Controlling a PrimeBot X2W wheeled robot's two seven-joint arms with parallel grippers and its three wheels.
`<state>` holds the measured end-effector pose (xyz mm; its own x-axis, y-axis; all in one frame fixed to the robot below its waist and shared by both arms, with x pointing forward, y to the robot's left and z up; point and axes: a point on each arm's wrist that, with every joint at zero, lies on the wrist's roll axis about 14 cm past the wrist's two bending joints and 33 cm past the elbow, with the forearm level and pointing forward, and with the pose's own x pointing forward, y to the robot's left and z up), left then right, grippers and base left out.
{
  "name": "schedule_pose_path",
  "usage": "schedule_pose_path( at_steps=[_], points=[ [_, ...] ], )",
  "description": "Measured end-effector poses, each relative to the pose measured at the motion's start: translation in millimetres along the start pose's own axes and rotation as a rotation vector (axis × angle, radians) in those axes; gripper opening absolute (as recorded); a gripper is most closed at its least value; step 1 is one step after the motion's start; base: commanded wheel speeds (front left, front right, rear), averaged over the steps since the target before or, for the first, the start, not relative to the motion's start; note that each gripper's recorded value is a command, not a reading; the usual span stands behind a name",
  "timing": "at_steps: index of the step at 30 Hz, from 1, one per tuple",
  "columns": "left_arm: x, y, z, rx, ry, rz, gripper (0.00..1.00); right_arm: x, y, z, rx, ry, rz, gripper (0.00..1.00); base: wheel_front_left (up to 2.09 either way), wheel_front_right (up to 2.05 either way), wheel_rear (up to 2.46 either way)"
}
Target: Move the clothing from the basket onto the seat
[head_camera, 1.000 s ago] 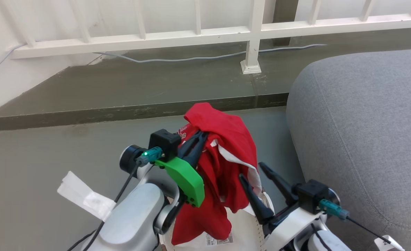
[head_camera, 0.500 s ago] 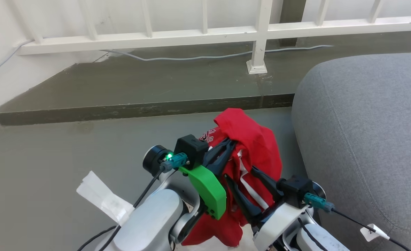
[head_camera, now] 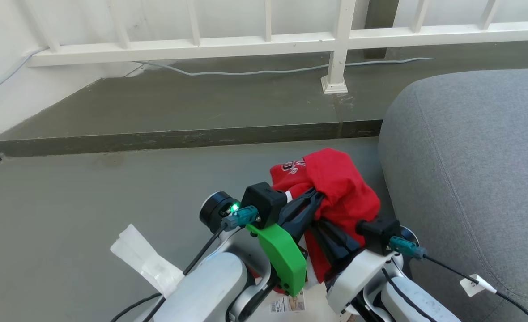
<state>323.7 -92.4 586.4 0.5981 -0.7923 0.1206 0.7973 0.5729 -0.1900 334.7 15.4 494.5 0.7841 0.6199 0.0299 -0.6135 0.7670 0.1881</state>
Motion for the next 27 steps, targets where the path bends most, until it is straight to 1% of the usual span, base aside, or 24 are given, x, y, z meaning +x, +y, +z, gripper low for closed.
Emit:
schedule_pose_path(
  at_steps=[12,13,14,15,19,22,27],
  points=[
    [1,-3,5,-0.003,-0.007,0.003,0.00,7,-2,6,0.017,-0.012,0.003,0.00,0.00,0.00,0.00],
    [1,-3,5,-0.003,-0.008,0.005,0.18,7,-2,6,0.020,-0.013,0.002,0.00,0.00,0.00,0.00],
    [1,-3,6,-0.003,-0.010,0.005,0.49,7,-3,6,0.021,-0.013,0.002,0.00,0.00,0.00,0.00],
    [1,-3,6,-0.002,-0.009,0.007,1.00,7,-3,6,0.022,-0.014,0.001,0.00,0.00,0.00,0.00],
    [1,-3,10,0.007,-0.018,0.006,1.00,8,-5,8,0.025,-0.016,-0.003,0.00,0.00,0.00,0.00],
    [-1,5,12,0.043,-0.024,0.027,1.00,9,-8,9,0.022,-0.019,-0.011,0.00,0.00,0.00,0.00],
    [-4,8,16,0.066,-0.036,0.034,1.00,7,-16,12,0.022,-0.026,-0.036,0.00,0.00,0.00,0.00]
  ],
)
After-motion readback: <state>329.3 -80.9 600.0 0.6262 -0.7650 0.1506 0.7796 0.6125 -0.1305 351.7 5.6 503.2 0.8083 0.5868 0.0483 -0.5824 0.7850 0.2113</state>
